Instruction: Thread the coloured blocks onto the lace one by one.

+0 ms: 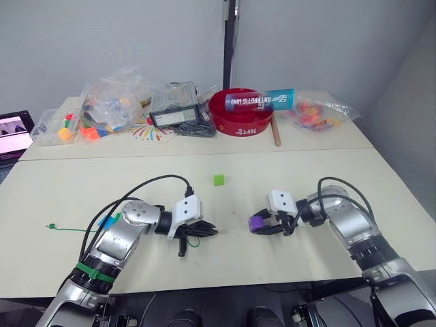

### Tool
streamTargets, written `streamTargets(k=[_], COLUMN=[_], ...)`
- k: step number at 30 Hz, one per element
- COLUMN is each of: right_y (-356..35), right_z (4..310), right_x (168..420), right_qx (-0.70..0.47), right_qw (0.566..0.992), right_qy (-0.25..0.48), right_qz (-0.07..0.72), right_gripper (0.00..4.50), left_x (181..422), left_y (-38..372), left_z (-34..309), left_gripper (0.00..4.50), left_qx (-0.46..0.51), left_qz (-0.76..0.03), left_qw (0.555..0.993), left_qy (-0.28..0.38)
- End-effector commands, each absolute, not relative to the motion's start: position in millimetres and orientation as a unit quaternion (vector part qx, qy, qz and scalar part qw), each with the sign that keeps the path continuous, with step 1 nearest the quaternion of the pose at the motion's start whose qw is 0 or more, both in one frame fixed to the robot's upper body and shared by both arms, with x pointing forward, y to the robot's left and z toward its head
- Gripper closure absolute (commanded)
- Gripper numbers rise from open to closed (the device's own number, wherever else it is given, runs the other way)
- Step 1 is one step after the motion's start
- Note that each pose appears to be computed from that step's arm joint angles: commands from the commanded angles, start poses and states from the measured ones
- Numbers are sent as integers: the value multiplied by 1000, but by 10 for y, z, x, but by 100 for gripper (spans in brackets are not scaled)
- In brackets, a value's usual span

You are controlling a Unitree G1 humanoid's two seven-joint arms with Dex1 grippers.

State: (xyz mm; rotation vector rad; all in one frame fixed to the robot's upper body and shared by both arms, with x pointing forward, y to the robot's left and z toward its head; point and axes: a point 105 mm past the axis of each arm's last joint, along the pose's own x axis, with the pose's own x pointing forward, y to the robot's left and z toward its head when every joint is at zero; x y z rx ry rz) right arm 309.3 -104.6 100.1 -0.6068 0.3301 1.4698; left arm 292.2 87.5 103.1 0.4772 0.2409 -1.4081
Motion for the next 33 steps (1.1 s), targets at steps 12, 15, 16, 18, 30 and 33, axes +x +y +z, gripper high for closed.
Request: streamTargets(k=[12,15,16,18,30,33], right_y=[-868,-868,-868,-873,-831,-810], right_z=[906,922,925,928,974,978], right_x=[3032,3011,3010,3012,2957,2956], right_qx=[-263,-266,-266,-267,-276,-275], right_qw=[704,699,698,697,689,691], right_qy=[165,164,163,164,166,166], right_qz=[639,644,644,645,650,647], right_gripper=[330,330,330,330,330,330], left_x=[2980,3009,3015,3016,3028,2998], left_y=[726,702,700,701,636,621], left_z=[1065,1066,1064,1058,1052,1047], left_gripper=[450,450,450,450,450,450], left_qx=[256,257,258,259,265,265], left_qz=[-643,-638,-637,-637,-633,-638], left_qw=[714,718,719,719,720,715], left_qy=[104,103,103,103,104,105])
